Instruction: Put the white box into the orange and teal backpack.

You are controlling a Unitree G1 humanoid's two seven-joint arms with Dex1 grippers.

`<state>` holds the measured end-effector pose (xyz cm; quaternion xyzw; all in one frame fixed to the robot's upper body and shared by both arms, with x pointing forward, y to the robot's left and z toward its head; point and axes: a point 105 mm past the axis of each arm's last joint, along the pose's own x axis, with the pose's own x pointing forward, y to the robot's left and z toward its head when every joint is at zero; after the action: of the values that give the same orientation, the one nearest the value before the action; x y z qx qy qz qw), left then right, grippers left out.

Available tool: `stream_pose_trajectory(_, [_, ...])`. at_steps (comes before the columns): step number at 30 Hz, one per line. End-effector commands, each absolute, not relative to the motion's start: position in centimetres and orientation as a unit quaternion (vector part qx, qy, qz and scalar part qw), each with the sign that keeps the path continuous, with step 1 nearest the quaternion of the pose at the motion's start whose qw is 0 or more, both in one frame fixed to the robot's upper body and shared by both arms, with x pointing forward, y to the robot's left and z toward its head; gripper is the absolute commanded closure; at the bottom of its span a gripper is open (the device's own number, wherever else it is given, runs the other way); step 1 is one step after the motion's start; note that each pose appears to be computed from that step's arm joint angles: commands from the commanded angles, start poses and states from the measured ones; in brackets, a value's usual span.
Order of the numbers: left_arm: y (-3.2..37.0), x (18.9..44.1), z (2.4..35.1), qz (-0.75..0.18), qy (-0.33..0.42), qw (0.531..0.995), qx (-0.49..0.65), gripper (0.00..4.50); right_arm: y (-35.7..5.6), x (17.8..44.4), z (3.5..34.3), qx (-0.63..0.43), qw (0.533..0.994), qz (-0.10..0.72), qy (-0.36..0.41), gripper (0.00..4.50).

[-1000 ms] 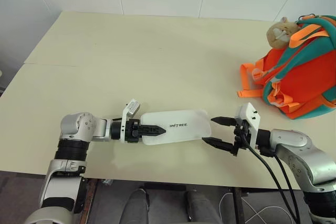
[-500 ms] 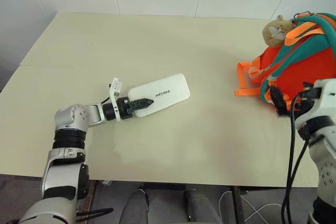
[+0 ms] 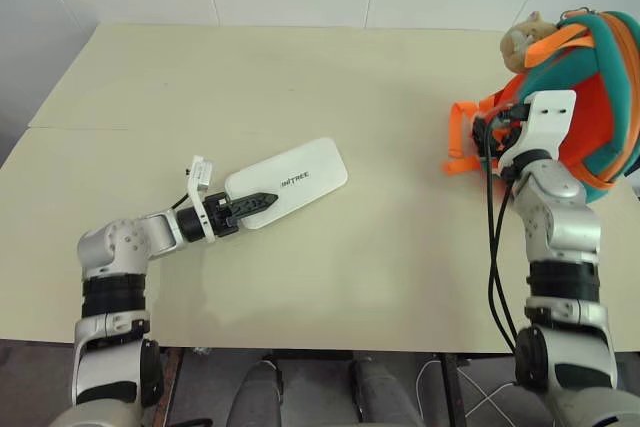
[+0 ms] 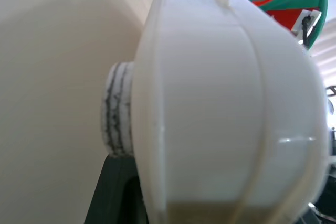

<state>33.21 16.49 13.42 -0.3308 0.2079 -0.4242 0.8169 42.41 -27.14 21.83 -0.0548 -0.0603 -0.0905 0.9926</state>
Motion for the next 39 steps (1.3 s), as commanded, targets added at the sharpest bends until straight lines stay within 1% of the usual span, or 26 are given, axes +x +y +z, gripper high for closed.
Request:
stream_pose_trajectory(1, [16.7, 32.4, 15.0, -0.427, 0.170, 0.823, -0.333, 3.24, -26.3, 42.7, 23.2, -0.062, 0.989, -0.099, -0.096, 0.00])
stream_pose_trajectory(6, [17.0, 32.0, 15.0, -0.411, 0.159, 0.829, -0.345, 3.24, -25.2, 42.8, 23.5, -0.040, 0.988, -0.102, -0.106, 0.00])
stream_pose_trajectory(13, [16.0, 32.9, 15.4, -0.419, 0.150, 0.825, -0.347, 3.24, -24.2, 45.5, 24.2, -0.043, 0.983, -0.118, -0.134, 0.00])
stream_pose_trajectory(16, [16.0, 33.0, 15.7, -0.420, 0.147, 0.826, -0.346, 3.24, -24.7, 45.9, 24.5, -0.047, 0.980, -0.128, -0.146, 0.62])
stream_pose_trajectory(18, [16.2, 33.0, 15.7, -0.417, 0.145, 0.828, -0.345, 3.24, -24.6, 46.1, 24.7, -0.049, 0.979, -0.122, -0.157, 1.29])
stream_pose_trajectory(21, [17.0, 33.0, 15.9, -0.406, 0.138, 0.836, -0.343, 3.24, -22.8, 46.0, 25.8, -0.032, 0.979, -0.057, -0.195, 2.32])
stream_pose_trajectory(23, [17.6, 32.9, 16.0, -0.401, 0.133, 0.840, -0.340, 3.24, -20.9, 45.5, 27.0, -0.008, 0.972, 0.016, -0.233, 3.03])
stream_pose_trajectory(24, [18.0, 32.9, 16.2, -0.398, 0.127, 0.844, -0.336, 3.24, -19.0, 44.9, 27.7, 0.012, 0.964, 0.092, -0.250, 3.37])
stream_pose_trajectory(25, [18.3, 32.9, 16.3, -0.396, 0.123, 0.847, -0.334, 3.24, -17.7, 44.3, 28.1, 0.025, 0.954, 0.145, -0.261, 3.74])
stream_pose_trajectory(26, [18.5, 32.9, 16.4, -0.395, 0.120, 0.848, -0.332, 3.24, -16.9, 43.9, 28.3, 0.032, 0.946, 0.179, -0.267, 4.02])
stream_pose_trajectory(27, [18.9, 32.9, 16.5, -0.391, 0.118, 0.853, -0.326, 3.24, -15.2, 42.5, 28.8, 0.041, 0.928, 0.253, -0.270, 4.33])
stream_pose_trajectory(28, [19.5, 32.9, 16.6, -0.385, 0.118, 0.858, -0.319, 3.24, -13.4, 40.7, 29.1, 0.038, 0.904, 0.334, -0.265, 4.48])
stream_pose_trajectory(30, [20.9, 32.9, 16.8, -0.367, 0.114, 0.872, -0.304, 3.24, -9.4, 35.3, 28.8, 0.027, 0.829, 0.517, -0.214, 4.49])
stream_pose_trajectory(31, [21.4, 32.9, 16.9, -0.363, 0.110, 0.875, -0.301, 3.24, -8.4, 33.1, 28.5, 0.030, 0.799, 0.571, -0.184, 4.49])
stream_pose_trajectory(32, [21.7, 32.8, 17.0, -0.361, 0.108, 0.877, -0.297, 3.24, -7.7, 31.1, 28.2, 0.034, 0.772, 0.615, -0.156, 4.49])
stream_pose_trajectory(33, [21.9, 32.7, 16.9, -0.357, 0.109, 0.880, -0.293, 3.24, -7.3, 29.6, 28.0, 0.033, 0.753, 0.642, -0.139, 4.49])
stream_pose_trajectory(35, [22.4, 32.6, 16.9, -0.352, 0.108, 0.883, -0.289, 3.24, -6.9, 27.2, 27.6, 0.045, 0.723, 0.682, -0.098, 4.49])
stream_pose_trajectory(38, [22.8, 32.2, 17.2, -0.351, 0.099, 0.886, -0.288, 3.24, -7.0, 24.5, 27.3, 0.067, 0.684, 0.726, -0.042, 4.49])
stream_pose_trajectory(39, [22.9, 32.1, 17.3, -0.351, 0.095, 0.885, -0.292, 3.24, -7.1, 24.2, 27.0, 0.065, 0.682, 0.728, -0.029, 4.49])
